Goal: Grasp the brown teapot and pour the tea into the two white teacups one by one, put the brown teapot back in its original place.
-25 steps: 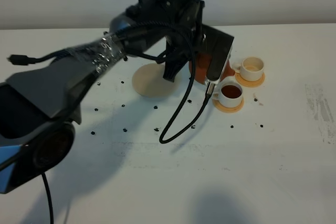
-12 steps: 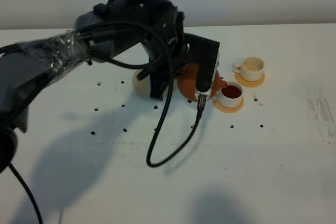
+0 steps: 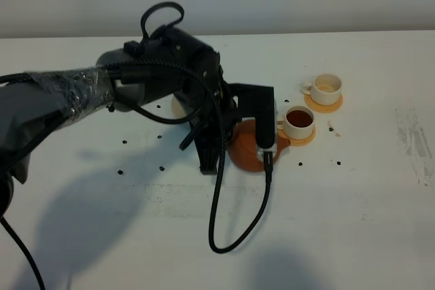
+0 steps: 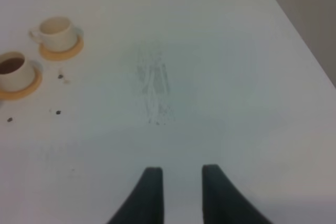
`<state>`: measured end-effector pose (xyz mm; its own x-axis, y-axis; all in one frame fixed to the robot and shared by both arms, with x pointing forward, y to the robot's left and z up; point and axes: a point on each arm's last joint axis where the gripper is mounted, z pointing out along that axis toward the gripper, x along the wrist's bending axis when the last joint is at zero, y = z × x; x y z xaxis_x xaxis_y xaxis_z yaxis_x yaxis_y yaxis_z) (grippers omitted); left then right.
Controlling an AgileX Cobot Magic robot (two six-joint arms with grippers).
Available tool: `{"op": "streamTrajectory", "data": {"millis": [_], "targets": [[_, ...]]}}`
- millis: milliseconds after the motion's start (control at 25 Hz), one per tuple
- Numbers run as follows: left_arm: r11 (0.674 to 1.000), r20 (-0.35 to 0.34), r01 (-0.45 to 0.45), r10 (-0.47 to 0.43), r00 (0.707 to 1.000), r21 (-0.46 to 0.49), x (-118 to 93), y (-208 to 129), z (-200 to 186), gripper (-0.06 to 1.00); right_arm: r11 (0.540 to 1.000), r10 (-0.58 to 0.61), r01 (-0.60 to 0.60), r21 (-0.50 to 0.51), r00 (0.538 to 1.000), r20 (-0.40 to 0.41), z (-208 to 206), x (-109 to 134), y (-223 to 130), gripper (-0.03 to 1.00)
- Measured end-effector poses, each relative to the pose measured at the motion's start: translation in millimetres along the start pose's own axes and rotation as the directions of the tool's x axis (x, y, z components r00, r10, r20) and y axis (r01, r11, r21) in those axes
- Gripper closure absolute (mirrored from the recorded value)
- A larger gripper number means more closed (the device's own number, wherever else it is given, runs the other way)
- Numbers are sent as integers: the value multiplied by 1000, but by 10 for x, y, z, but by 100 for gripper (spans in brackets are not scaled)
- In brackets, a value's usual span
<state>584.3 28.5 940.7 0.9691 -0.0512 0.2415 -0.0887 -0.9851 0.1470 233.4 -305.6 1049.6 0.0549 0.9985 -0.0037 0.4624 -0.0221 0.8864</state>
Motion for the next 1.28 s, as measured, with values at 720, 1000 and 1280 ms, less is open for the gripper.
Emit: {"op": "streamTrajectory", "data": {"millis": [720,1000,1280], "targets": [[996,26,78,-77,997,-33,-145,-50,182,86,1000,0,0,0,1000,0,0,0,0,75],[993,-76,62,-70,995,-100,104,103,-148,86,1000,0,0,0,1000,0,0,0,0,75],[990,-245,6,-40,969,-140,472,238,-541,86,1000,0,0,0,1000,0,0,0,0,75]]}}
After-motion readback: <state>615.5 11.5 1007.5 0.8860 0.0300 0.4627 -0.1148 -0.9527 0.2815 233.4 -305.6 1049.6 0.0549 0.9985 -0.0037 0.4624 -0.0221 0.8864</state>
